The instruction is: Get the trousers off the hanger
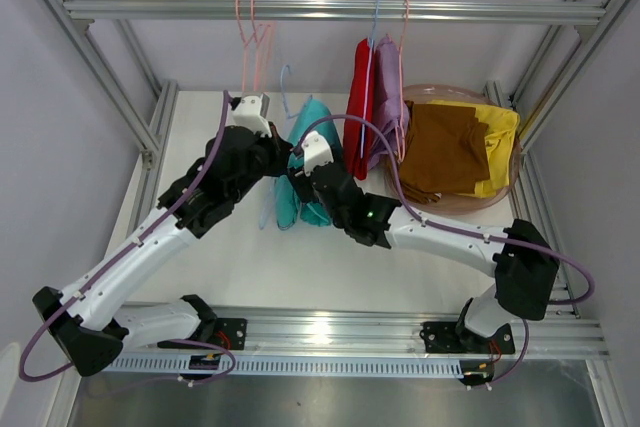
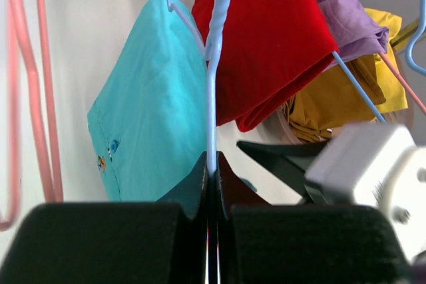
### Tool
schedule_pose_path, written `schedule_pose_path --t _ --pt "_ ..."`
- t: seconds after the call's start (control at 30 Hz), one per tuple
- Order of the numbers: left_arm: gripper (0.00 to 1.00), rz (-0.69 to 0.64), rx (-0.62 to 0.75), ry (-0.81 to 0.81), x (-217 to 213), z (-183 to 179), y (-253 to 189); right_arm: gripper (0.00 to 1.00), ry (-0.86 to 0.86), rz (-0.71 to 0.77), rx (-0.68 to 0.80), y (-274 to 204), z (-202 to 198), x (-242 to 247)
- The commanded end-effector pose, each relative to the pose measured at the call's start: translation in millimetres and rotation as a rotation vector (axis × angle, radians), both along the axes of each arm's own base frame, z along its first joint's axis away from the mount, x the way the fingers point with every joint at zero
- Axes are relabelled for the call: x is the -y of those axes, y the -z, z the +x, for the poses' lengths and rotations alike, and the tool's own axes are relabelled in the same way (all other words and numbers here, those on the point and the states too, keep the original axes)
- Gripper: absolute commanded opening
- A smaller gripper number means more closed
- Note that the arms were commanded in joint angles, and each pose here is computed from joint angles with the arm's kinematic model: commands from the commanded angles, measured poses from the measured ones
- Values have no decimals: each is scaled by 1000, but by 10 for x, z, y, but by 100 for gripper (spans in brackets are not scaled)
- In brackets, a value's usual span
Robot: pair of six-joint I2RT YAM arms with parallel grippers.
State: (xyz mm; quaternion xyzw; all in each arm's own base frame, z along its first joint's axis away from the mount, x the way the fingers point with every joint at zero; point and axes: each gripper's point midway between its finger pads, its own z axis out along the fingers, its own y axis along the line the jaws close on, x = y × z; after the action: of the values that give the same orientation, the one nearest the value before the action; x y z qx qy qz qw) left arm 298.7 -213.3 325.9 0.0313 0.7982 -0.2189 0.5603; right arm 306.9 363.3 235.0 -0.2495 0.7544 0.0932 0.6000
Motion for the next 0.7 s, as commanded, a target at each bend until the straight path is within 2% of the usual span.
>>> schedule_pose_path --t 0.0,0.13,0.23,0.33,0.37,0.4,0.53,0.67 --pt "0 -59 36 27 51 -28 -217 69 46 14 53 -44 200 38" --pt "0 -62 32 32 57 -19 -210 63 44 7 58 48 286 -4" --pt "0 -69 25 32 47 -3 -207 50 12 18 57 67 293 -94" --pt "0 -74 24 26 24 12 -208 24 -46 54 42 24 226 -174" --pt "1 -72 20 27 24 17 -189 7 -62 71 36 -5 204 -195" --pt "0 -75 20 25 19 24 -201 0 -72 83 37 -59 182 -194" --pt "0 -71 17 13 -8 49 -187 0 -77 97 62 -350 44 -140" --pt "1 -70 0 -8 -52 112 -127 0 -40 135 120 -950 -97 38"
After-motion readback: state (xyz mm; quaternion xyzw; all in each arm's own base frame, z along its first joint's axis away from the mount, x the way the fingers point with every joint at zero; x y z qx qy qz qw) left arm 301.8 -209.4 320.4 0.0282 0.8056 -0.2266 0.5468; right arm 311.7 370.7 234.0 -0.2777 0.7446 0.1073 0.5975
